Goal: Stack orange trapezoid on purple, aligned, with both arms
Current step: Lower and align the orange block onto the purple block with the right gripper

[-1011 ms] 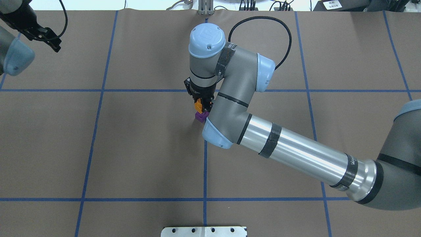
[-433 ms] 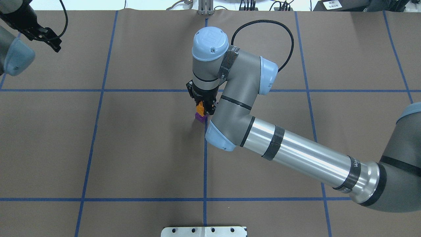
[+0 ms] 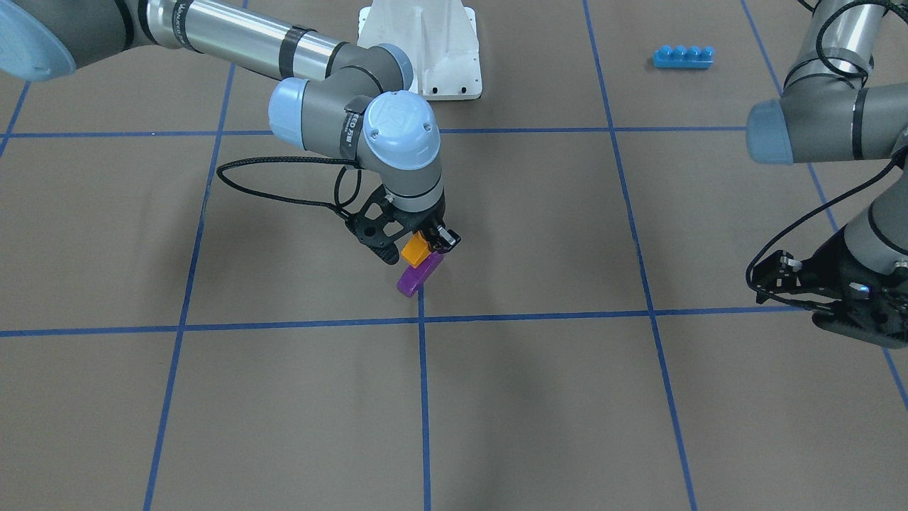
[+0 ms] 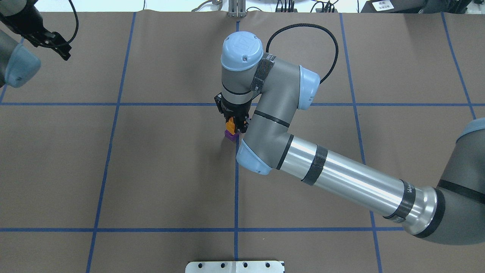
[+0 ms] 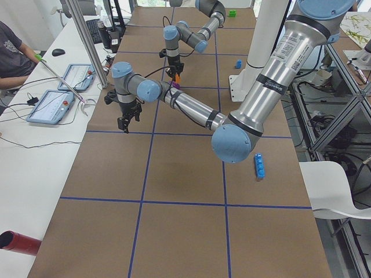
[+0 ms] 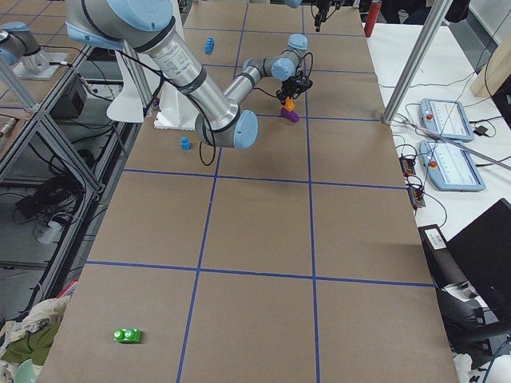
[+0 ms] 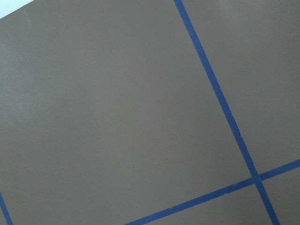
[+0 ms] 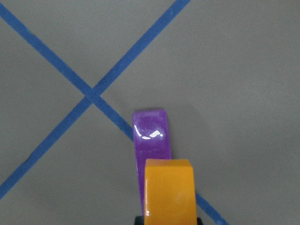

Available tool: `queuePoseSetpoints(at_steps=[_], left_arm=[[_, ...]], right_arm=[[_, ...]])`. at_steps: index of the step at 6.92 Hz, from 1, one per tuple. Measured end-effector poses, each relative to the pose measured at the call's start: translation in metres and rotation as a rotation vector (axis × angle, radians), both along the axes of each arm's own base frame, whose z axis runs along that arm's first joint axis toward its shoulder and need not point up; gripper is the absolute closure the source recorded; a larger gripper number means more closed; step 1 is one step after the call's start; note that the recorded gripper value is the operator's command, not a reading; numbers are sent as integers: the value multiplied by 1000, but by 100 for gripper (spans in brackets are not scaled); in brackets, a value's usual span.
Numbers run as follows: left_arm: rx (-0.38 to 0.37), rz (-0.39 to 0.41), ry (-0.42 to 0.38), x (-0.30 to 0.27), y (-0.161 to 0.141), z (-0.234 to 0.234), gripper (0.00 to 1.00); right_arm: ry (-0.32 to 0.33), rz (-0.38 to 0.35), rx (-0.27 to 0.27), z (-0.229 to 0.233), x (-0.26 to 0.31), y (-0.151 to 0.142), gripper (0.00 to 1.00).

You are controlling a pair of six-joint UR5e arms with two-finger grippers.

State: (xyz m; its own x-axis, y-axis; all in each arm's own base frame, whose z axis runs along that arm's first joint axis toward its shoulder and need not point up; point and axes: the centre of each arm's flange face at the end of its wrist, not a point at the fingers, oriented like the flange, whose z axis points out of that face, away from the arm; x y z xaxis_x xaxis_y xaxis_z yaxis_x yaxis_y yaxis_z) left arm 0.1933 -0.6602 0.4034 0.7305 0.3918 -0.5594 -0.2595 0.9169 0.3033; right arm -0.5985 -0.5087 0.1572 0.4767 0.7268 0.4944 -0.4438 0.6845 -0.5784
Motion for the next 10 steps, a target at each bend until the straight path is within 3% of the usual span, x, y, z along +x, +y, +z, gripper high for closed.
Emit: queuePoseSetpoints(at_steps=[10], left_arm=[[-8, 1, -4, 0, 0, 5, 0]], right_arm=[[-10, 22, -11, 3, -3, -1, 100]])
